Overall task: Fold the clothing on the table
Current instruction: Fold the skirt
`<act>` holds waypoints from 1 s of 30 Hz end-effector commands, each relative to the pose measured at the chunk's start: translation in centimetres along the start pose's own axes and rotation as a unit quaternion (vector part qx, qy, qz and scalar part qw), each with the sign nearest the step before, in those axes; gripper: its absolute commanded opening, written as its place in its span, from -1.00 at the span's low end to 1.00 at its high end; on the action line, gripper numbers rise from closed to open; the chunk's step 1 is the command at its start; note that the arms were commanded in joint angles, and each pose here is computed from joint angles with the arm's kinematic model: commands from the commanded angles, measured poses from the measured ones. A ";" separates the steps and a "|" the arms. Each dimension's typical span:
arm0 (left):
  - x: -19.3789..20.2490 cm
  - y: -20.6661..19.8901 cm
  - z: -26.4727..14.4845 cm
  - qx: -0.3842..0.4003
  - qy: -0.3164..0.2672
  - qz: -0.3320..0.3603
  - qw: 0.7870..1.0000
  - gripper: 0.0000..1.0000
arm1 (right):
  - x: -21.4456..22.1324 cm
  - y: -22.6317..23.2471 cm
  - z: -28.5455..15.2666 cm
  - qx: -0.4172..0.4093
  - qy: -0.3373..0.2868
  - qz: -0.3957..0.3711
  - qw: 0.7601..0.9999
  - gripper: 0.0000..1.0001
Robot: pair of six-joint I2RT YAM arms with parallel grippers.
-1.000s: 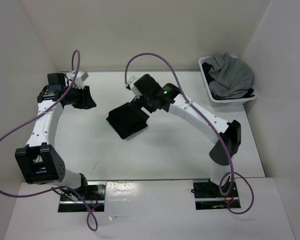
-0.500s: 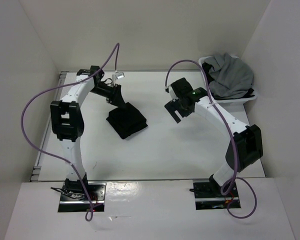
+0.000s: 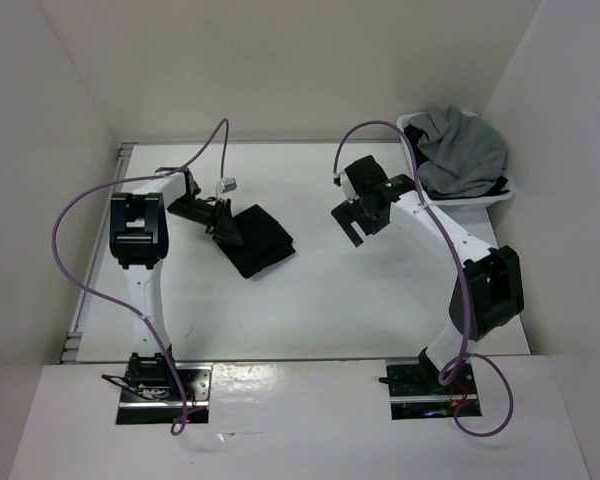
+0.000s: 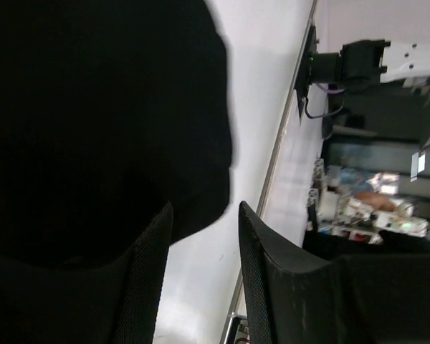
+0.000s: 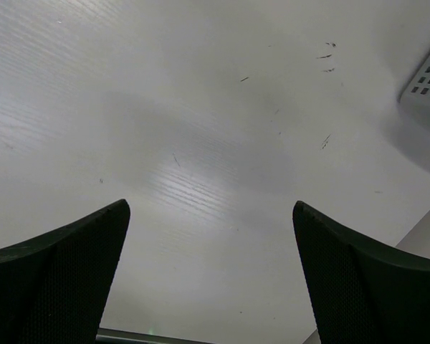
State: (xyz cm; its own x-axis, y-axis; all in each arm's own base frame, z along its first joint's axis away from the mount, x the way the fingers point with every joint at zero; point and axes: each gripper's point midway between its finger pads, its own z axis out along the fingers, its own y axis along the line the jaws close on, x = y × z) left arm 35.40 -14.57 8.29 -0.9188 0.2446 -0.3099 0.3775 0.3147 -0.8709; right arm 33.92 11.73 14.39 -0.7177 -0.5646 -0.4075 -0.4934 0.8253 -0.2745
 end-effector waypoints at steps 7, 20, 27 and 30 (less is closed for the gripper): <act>2.3 7.1 0.3 0.034 -0.019 -0.085 0.996 -0.07 | -1.7 0.5 1.0 -0.018 -0.019 0.011 1.000 0.96; -1.4 -3.1 -4.6 -0.047 -0.041 0.042 0.997 -0.07 | -2.2 -0.2 -2.9 -0.014 -0.073 0.021 0.997 0.96; -4.5 -16.6 -12.5 -0.233 -0.142 0.185 0.944 0.47 | -0.1 -2.7 -6.1 0.000 -0.117 0.061 0.991 0.96; -3.5 -17.8 -16.4 -0.348 -0.216 0.199 0.890 0.87 | 1.6 -4.6 -7.3 0.012 -0.141 0.105 0.984 0.96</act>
State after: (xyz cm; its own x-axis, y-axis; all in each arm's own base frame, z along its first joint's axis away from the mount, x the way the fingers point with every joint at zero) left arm 34.23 -9.37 31.12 -0.5713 0.2052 -0.7947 0.6983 0.6304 -0.3392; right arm 31.68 8.56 19.65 -0.6691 -0.4447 -0.5954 -0.4050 0.8900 -0.2096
